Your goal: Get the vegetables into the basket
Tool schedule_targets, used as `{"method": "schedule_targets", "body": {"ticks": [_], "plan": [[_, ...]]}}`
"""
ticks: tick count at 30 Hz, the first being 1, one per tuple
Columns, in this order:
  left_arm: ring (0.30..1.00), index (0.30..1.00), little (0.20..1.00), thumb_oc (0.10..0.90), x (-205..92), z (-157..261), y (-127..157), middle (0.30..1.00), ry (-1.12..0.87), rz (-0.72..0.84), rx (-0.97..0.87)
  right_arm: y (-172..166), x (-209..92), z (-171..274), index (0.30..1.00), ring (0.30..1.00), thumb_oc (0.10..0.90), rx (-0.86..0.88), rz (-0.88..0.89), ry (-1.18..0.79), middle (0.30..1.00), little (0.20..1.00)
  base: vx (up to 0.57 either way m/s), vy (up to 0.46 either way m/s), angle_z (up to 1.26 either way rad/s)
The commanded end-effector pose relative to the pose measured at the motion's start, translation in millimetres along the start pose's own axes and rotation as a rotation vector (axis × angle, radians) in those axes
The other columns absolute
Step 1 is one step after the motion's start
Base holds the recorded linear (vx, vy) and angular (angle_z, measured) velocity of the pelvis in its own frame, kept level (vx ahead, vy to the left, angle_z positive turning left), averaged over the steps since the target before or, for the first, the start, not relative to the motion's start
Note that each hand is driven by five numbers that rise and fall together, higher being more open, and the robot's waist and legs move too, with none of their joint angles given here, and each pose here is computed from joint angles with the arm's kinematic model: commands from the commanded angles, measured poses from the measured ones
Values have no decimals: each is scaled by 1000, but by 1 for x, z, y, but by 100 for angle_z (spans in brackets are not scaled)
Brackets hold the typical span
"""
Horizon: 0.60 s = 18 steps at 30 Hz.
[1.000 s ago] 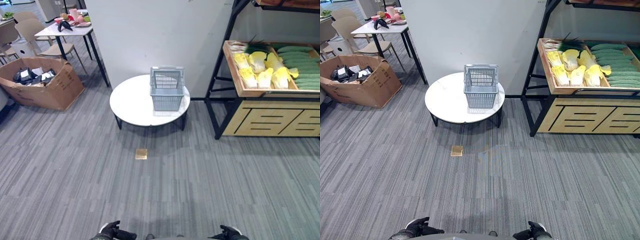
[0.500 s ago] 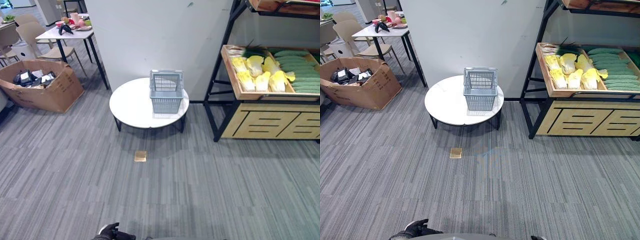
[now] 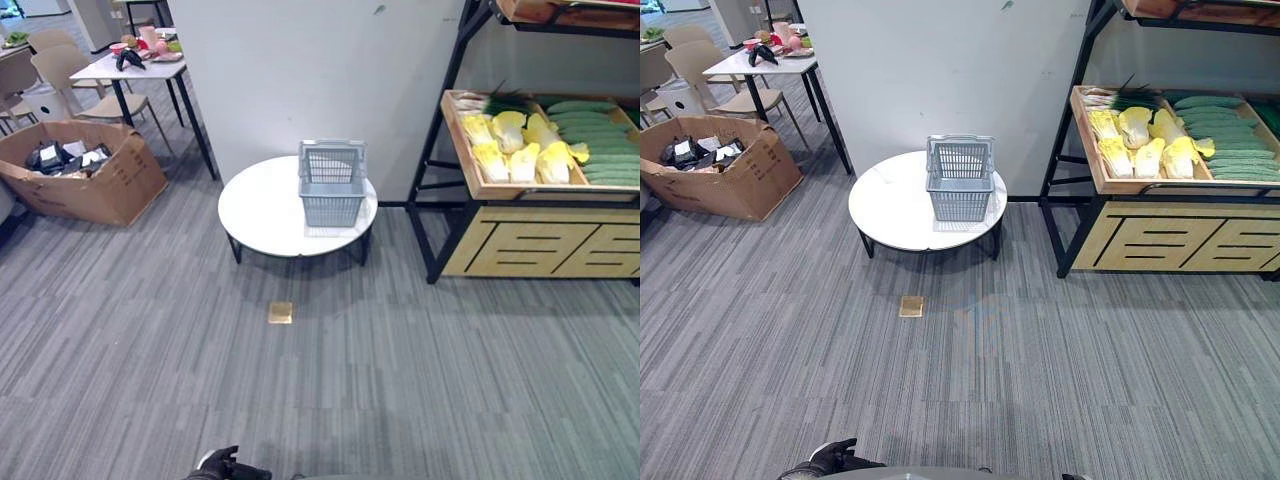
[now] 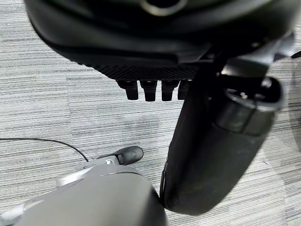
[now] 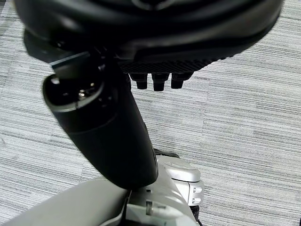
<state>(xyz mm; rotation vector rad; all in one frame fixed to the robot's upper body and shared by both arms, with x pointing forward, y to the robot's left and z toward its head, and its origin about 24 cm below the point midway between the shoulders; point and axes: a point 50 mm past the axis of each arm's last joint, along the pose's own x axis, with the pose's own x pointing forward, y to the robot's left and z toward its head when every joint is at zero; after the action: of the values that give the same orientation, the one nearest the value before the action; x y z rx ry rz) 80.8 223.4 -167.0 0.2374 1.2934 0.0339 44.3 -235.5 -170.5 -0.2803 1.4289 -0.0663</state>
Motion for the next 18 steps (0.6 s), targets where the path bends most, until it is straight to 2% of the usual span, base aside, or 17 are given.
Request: {"method": "schedule_targets", "body": {"ticks": [1,12,18], "plan": [[1000,1000,1000,900,-1,-16,3,1000,72,4,20,1,1,15,1000,1000,900,-17,12,-31,1000,1000,-7,-37,1],[1000,1000,1000,900,-1,-12,7,1000,59,26,-140,-7,1,21,1000,1000,900,12,-10,-48,1000,1000,7,-46,3],[1000,1000,1000,900,0,-5,5,1000,38,22,-139,-12,0,20,1000,1000,900,21,-24,-46,1000,1000,31,-77,4]]}}
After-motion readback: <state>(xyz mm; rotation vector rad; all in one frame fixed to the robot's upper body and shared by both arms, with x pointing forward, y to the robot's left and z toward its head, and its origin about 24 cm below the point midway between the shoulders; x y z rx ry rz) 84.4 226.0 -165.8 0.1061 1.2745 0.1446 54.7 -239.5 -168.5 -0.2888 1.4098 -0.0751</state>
